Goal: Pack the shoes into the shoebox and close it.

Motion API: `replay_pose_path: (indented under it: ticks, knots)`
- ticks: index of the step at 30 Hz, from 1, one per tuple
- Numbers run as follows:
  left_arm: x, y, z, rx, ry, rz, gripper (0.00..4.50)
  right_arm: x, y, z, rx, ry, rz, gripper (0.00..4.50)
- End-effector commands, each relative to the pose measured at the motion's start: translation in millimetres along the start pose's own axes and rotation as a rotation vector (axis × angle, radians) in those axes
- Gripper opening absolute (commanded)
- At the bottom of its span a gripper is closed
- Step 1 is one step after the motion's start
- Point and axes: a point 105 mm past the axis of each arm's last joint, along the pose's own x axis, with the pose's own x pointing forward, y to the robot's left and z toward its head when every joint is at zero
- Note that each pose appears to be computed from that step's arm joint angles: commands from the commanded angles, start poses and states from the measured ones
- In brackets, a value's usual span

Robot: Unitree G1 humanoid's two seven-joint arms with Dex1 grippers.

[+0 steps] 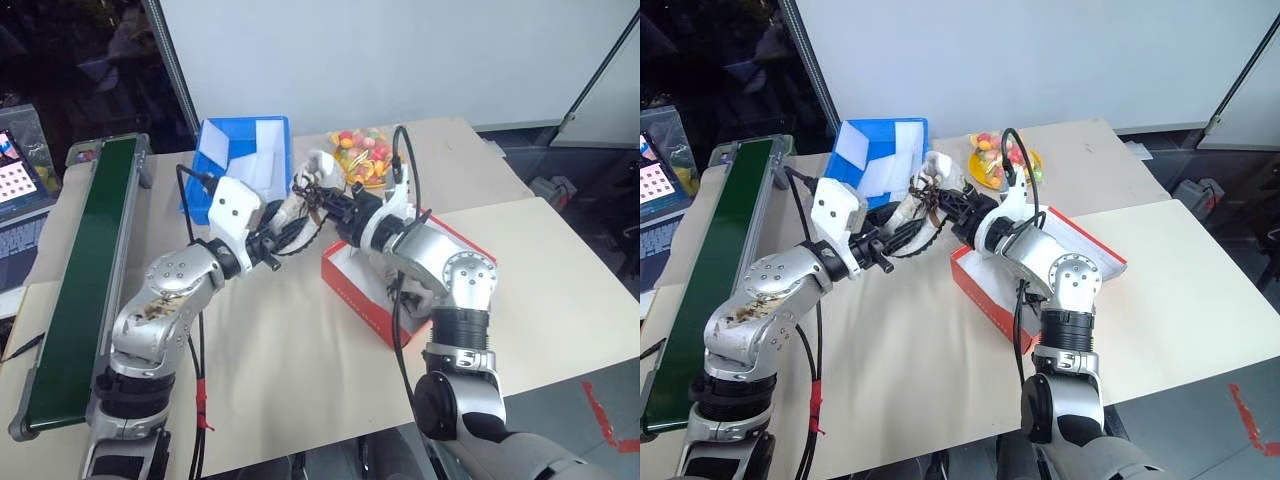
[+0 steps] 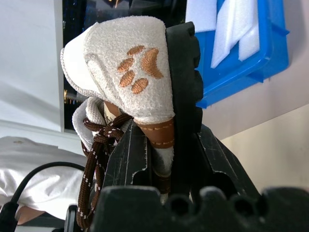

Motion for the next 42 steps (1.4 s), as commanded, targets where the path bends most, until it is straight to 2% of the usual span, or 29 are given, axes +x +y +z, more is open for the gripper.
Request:
replay_pose_path:
  ticks: [1, 8, 10, 11, 13, 14, 16, 21, 24, 31, 39, 42]
  knots:
    - [-0.9, -14.2, 11.5, 0.027, -0.048, -0.066, 2.45, -9.9, 13.0, 44.0, -0.034, -0.200, 0.009, 0.73]
    - [-7.5, -22.4, 6.2, 0.047, -0.020, -0.130, 2.45, -40.5, 1.2, 117.5, -0.323, -0.403, -0.162, 0.73]
    - [-8.1, -23.7, 5.7, 0.046, -0.016, -0.139, 2.45, -45.6, 1.8, 126.6, -0.376, -0.421, -0.177, 0.73]
    - [-9.2, -24.5, 4.9, 0.051, -0.011, -0.145, 2.45, -51.2, 4.8, 131.1, -0.498, -0.389, -0.202, 0.73]
    - [-12.3, -29.6, 1.1, 0.080, 0.009, -0.182, 2.45, -57.8, 9.2, 113.4, -0.816, -0.150, -0.242, 0.73]
    - [-13.2, -31.4, -0.2, 0.080, 0.015, -0.195, 2.45, -61.9, 3.5, 99.3, -0.891, -0.011, -0.257, 0.73]
    - [-13.8, -33.2, -1.3, 0.075, 0.019, -0.207, 2.45, -69.4, -7.6, 80.4, -0.964, 0.177, -0.278, 0.73]
    - [-14.1, -42.0, -3.5, 0.082, 0.033, -0.269, 2.45, -79.0, -22.9, 63.5, -0.951, 0.405, -0.309, 0.73]
    - [-16.6, -48.0, -4.9, 0.094, 0.040, -0.314, 2.45, -78.7, -33.9, 50.5, -0.879, 0.503, -0.330, 0.73]
    - [-24.6, -58.8, -10.1, 0.120, 0.074, -0.410, 2.45, -83.3, -81.0, 28.3, -0.952, 0.686, -0.447, 0.73]
    - [-25.6, -63.9, -11.5, 0.110, 0.081, -0.442, 2.45, -82.9, -92.2, 26.2, -1.025, 0.812, -0.446, 0.73]
    - [-24.3, -65.6, -12.8, 0.103, 0.079, -0.445, 2.45, -78.6, -103.3, 17.7, -1.047, 0.866, -0.448, 0.73]
